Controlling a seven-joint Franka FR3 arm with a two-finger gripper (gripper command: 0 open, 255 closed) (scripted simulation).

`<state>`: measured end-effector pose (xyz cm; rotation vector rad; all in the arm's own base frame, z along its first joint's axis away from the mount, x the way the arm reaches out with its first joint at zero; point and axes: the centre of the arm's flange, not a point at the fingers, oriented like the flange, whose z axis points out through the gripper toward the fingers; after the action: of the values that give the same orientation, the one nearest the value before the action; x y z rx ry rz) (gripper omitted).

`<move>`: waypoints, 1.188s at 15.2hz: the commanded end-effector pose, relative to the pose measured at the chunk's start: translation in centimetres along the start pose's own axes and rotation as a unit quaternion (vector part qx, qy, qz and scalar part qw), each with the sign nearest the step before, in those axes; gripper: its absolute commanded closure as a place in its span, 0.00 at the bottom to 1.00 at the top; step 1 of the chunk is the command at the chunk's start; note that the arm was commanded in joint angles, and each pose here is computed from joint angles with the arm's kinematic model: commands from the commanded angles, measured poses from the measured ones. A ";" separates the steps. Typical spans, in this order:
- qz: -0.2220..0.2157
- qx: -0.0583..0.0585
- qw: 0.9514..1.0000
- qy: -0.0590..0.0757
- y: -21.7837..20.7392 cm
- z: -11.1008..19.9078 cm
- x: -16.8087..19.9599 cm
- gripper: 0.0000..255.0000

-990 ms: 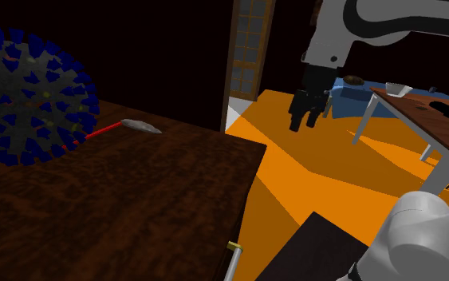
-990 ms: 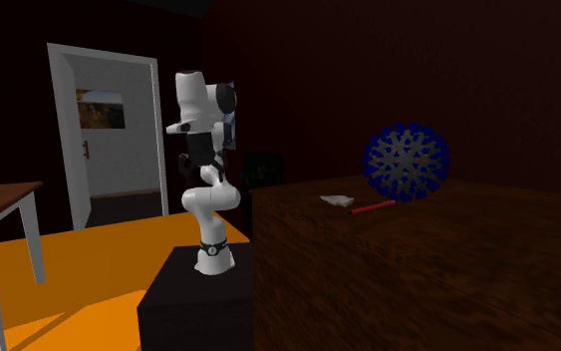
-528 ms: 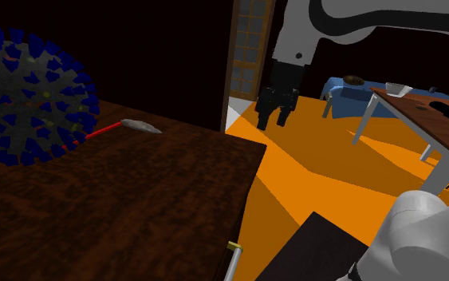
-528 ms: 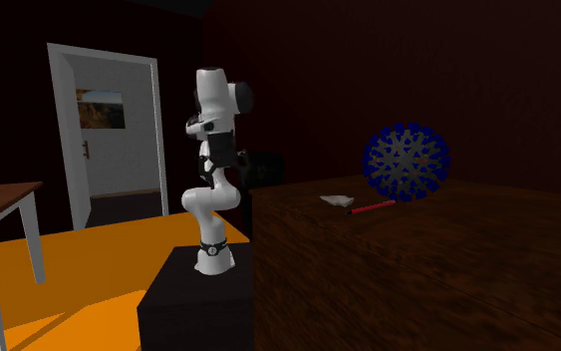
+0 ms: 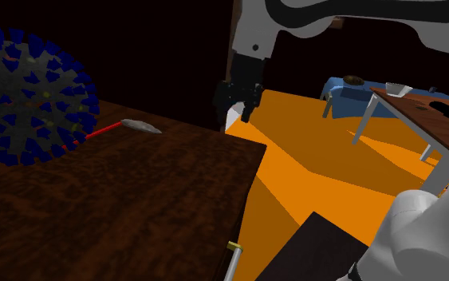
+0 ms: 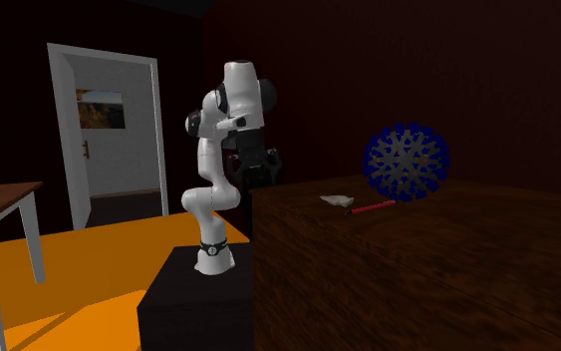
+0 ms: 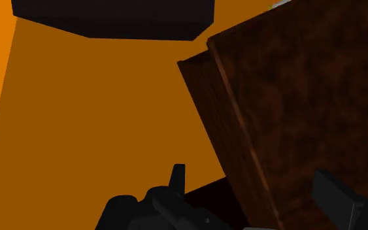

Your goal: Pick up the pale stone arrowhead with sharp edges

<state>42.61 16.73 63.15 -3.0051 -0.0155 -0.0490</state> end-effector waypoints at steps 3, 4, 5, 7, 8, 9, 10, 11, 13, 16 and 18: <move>-0.009 0.005 1.000 0.008 -4.2 0.0 2.7 0.00; -0.011 0.007 1.000 0.010 -5.3 0.0 3.4 0.00; -0.014 0.008 1.000 0.012 -6.4 0.1 4.0 0.00; -0.018 0.010 1.000 0.016 -8.5 0.1 5.4 0.00; -0.020 0.012 1.000 0.018 -9.6 0.1 6.0 0.00; -0.023 0.013 0.999 0.020 -10.7 0.1 6.7 0.00; -0.025 0.014 0.999 0.022 -11.7 0.1 7.3 0.00; -0.027 0.015 0.999 0.024 -12.8 0.1 7.9 0.00; -0.032 0.018 0.999 0.028 -15.0 0.0 9.2 0.00; -0.039 0.021 0.998 0.034 -18.3 -0.1 11.0 0.00; -0.039 0.021 0.998 0.034 -18.1 1.0 11.0 0.00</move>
<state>53.18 34.69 65.29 -2.9584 -0.1240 -0.1533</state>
